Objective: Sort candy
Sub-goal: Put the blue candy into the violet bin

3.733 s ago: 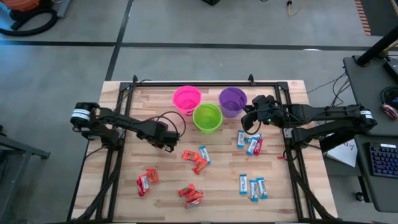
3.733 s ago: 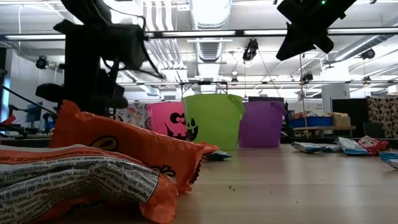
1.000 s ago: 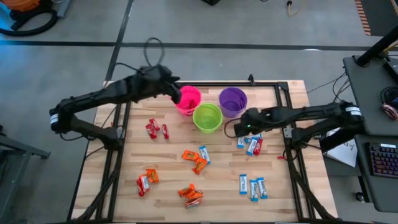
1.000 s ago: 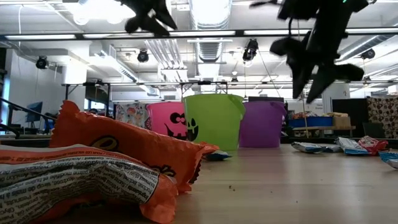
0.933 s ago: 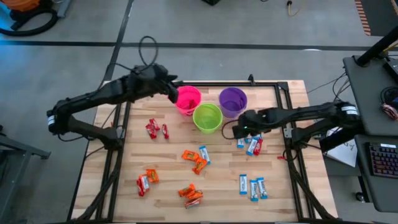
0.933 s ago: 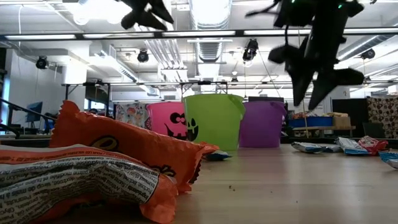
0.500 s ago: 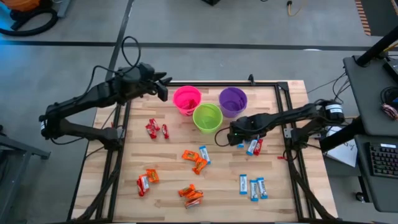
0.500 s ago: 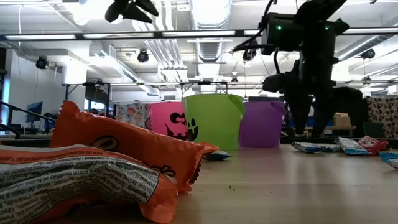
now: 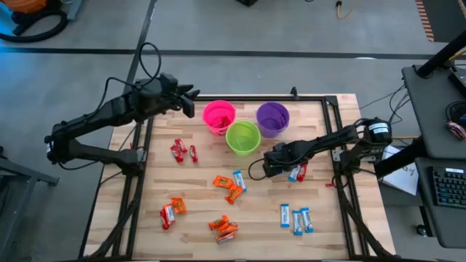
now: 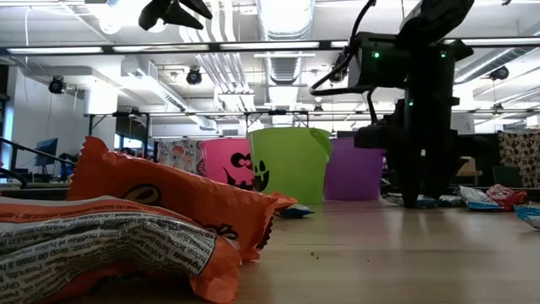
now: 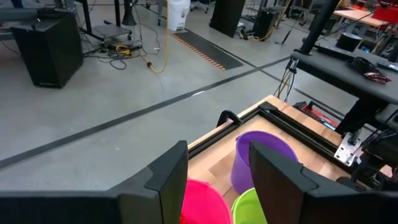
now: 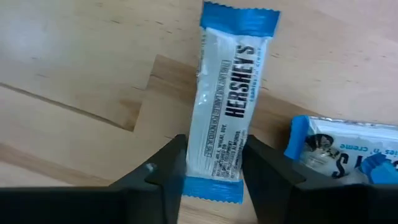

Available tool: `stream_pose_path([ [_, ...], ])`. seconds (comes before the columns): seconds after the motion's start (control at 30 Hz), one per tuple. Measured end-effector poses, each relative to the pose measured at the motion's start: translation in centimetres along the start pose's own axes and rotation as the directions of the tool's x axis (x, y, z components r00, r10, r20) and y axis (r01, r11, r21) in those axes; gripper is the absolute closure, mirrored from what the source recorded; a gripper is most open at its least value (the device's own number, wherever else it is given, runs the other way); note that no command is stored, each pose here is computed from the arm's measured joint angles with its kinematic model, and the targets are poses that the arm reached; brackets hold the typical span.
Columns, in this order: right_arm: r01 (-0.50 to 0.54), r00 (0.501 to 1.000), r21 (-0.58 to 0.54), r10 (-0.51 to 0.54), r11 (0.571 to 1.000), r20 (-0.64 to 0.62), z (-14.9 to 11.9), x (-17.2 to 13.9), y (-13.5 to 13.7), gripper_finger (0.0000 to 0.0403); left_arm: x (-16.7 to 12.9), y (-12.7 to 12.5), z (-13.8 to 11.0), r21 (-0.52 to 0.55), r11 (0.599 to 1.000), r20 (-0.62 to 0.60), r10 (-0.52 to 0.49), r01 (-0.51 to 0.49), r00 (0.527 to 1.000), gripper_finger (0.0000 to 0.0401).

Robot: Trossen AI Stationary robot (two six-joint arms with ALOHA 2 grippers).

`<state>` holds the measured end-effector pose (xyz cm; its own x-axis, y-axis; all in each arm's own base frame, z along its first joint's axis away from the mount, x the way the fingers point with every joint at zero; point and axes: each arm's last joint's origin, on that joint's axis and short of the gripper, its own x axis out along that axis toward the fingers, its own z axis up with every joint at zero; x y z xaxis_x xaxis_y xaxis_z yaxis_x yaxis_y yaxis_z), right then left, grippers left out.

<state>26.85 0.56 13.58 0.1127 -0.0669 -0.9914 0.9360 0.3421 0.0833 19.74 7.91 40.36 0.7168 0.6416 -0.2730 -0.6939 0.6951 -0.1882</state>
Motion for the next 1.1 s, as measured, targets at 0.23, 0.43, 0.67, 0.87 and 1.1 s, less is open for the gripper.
stream_pose_path([
  [0.23,-0.039,0.999,0.001,0.039,0.999,-0.008,0.0,-0.9,-0.1,0.0336,0.0,0.1,-0.3,0.009,1.000,-0.027,0.008,-0.008,1.000,0.0248],
  [0.43,-0.095,0.996,0.007,0.095,0.995,0.001,-0.1,-2.9,-0.6,0.0342,0.0,0.2,-0.5,0.010,1.000,-0.051,0.016,-0.016,0.999,0.0248],
  [0.67,-0.288,0.954,-0.043,0.290,0.957,0.073,-0.1,-8.1,-1.8,0.0342,0.0,0.2,-0.7,0.019,1.000,-0.073,0.023,-0.022,0.997,0.0248],
  [0.87,-0.447,0.866,-0.121,0.462,0.886,0.189,-0.1,-12.9,-3.7,0.0342,0.0,0.3,-1.1,0.024,0.999,-0.108,0.026,-0.023,0.994,0.0248],
  [1.1,-0.436,0.789,-0.129,0.447,0.891,0.421,2.4,-15.8,-5.5,0.0342,0.1,0.3,-1.5,-0.009,1.000,-0.150,0.014,-0.015,0.989,0.0248],
])
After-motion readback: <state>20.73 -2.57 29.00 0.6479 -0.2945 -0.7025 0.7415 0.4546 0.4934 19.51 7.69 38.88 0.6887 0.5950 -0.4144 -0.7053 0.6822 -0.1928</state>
